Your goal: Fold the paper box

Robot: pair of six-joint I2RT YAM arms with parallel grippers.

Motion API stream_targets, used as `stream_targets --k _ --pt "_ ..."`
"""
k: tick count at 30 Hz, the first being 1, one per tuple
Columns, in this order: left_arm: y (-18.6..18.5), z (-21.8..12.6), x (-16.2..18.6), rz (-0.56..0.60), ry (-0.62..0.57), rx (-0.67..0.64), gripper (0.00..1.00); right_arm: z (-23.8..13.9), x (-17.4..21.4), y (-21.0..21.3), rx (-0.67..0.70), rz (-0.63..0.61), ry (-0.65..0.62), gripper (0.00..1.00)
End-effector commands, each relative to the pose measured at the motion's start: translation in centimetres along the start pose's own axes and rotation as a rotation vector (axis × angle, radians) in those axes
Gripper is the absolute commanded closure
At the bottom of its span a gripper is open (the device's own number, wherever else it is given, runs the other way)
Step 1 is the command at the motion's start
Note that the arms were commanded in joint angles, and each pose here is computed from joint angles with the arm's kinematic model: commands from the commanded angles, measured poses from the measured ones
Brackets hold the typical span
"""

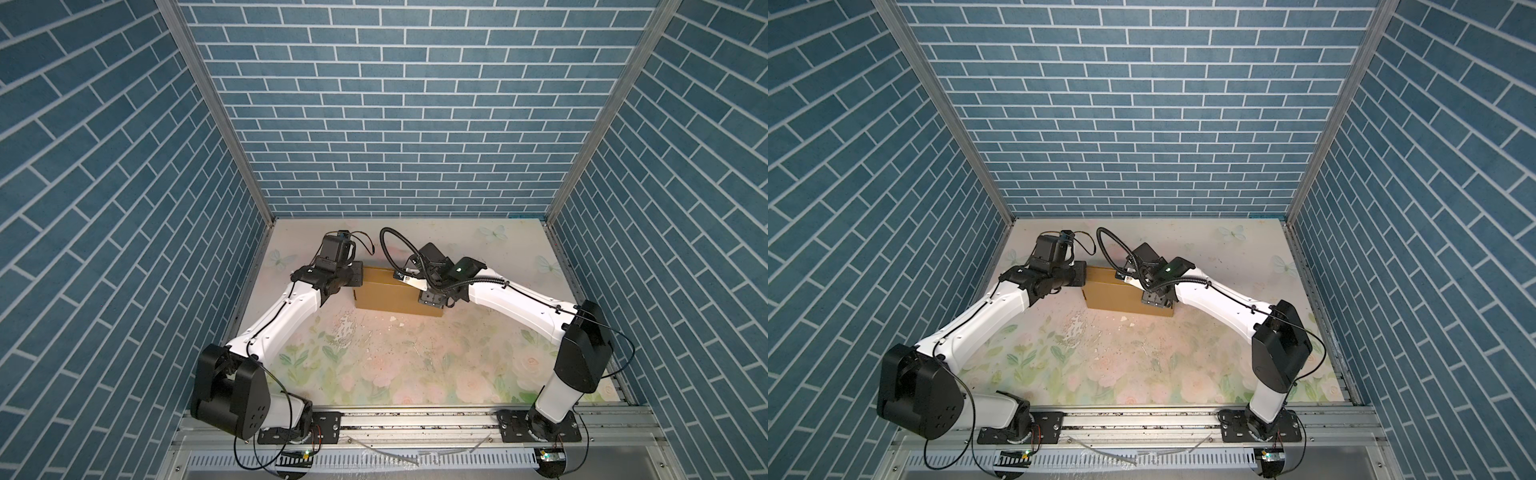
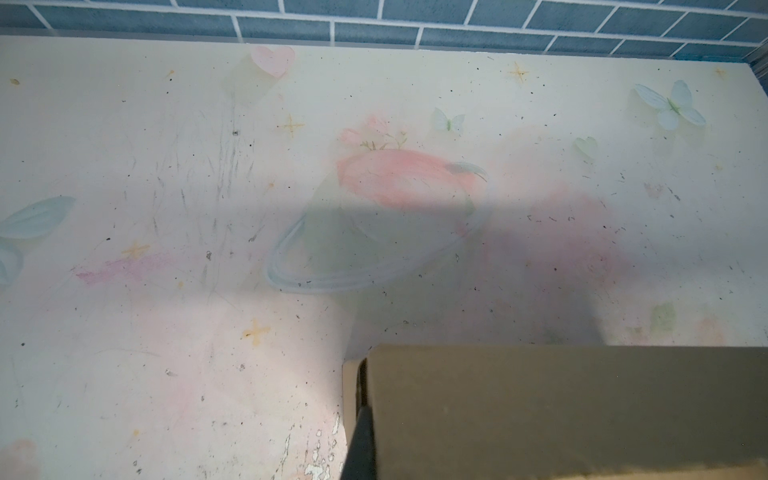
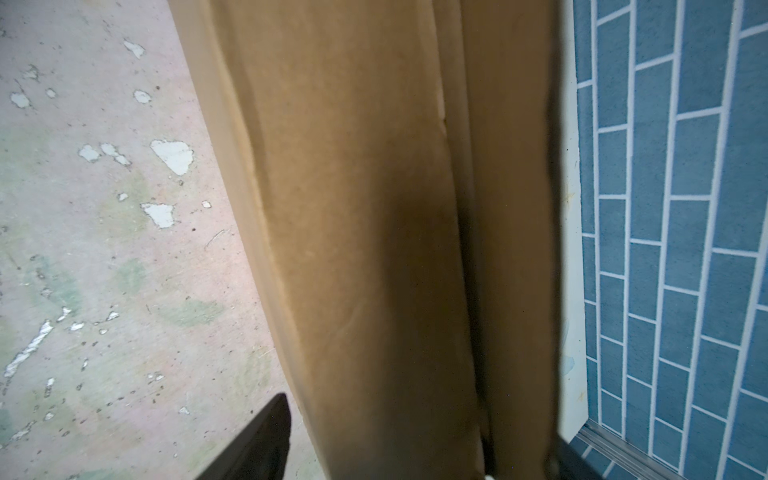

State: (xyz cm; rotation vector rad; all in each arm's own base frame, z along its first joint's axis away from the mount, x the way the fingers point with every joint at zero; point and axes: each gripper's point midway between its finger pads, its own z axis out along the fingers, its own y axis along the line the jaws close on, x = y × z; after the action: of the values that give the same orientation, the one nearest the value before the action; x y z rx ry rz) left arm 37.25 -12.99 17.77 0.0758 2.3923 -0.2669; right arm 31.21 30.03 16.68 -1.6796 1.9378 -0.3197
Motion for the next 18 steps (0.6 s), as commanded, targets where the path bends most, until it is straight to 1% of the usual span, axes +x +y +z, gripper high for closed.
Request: stream_targets --k 1,7,18 --pt "0.78 0.78 3.96 0.011 0.153 -0.034 1.0 -0.85 -0.96 -1.04 0.037 0.024 -0.029 0.22" --pt "0.85 0.75 3.91 0.007 0.149 -0.037 1.0 -1.17 -1.04 -1.88 0.095 0.059 -0.062 0.23" --pt "0.72 0.99 3.93 0.006 0.151 -0.031 1.0 -0.73 -0.19 -1.0 0.084 0.086 -0.055 0.31"
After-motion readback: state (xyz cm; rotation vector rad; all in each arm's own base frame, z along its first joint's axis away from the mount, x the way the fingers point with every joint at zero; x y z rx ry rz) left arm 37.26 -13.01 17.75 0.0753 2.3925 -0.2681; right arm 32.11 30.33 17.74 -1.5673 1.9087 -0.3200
